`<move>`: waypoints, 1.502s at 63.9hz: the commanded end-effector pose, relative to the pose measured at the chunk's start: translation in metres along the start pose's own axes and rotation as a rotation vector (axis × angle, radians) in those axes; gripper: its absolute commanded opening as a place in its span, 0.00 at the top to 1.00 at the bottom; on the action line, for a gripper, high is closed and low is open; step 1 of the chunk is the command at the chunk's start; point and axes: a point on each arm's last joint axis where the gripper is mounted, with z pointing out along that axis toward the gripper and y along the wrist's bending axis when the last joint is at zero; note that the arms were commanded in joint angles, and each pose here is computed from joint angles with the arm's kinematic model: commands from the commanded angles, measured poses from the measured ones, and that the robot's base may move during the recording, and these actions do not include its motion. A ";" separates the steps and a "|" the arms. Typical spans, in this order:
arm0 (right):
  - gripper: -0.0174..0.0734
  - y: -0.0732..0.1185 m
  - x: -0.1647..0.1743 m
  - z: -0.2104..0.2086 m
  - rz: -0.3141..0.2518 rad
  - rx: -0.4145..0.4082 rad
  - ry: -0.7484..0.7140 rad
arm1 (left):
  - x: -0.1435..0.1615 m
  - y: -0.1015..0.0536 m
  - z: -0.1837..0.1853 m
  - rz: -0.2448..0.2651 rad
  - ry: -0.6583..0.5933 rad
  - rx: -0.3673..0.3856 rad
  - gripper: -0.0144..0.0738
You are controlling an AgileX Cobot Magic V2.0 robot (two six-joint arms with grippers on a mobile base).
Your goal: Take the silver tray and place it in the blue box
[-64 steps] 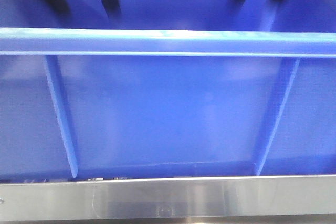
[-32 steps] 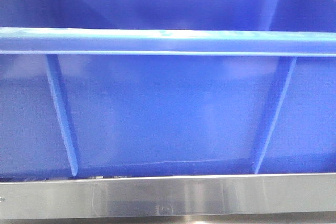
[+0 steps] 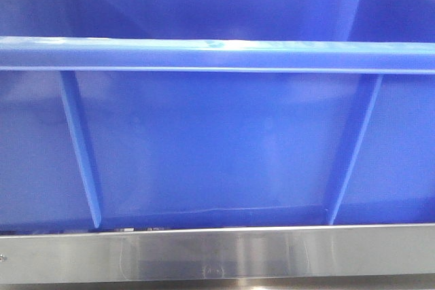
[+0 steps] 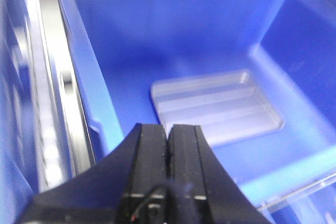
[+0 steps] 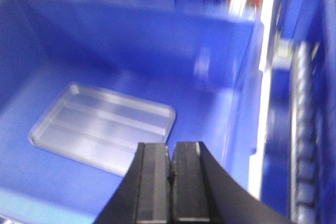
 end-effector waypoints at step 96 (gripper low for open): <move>0.75 -0.006 0.032 -0.043 -0.048 -0.028 -0.257 | 0.123 0.026 0.000 -0.043 -0.479 -0.431 0.95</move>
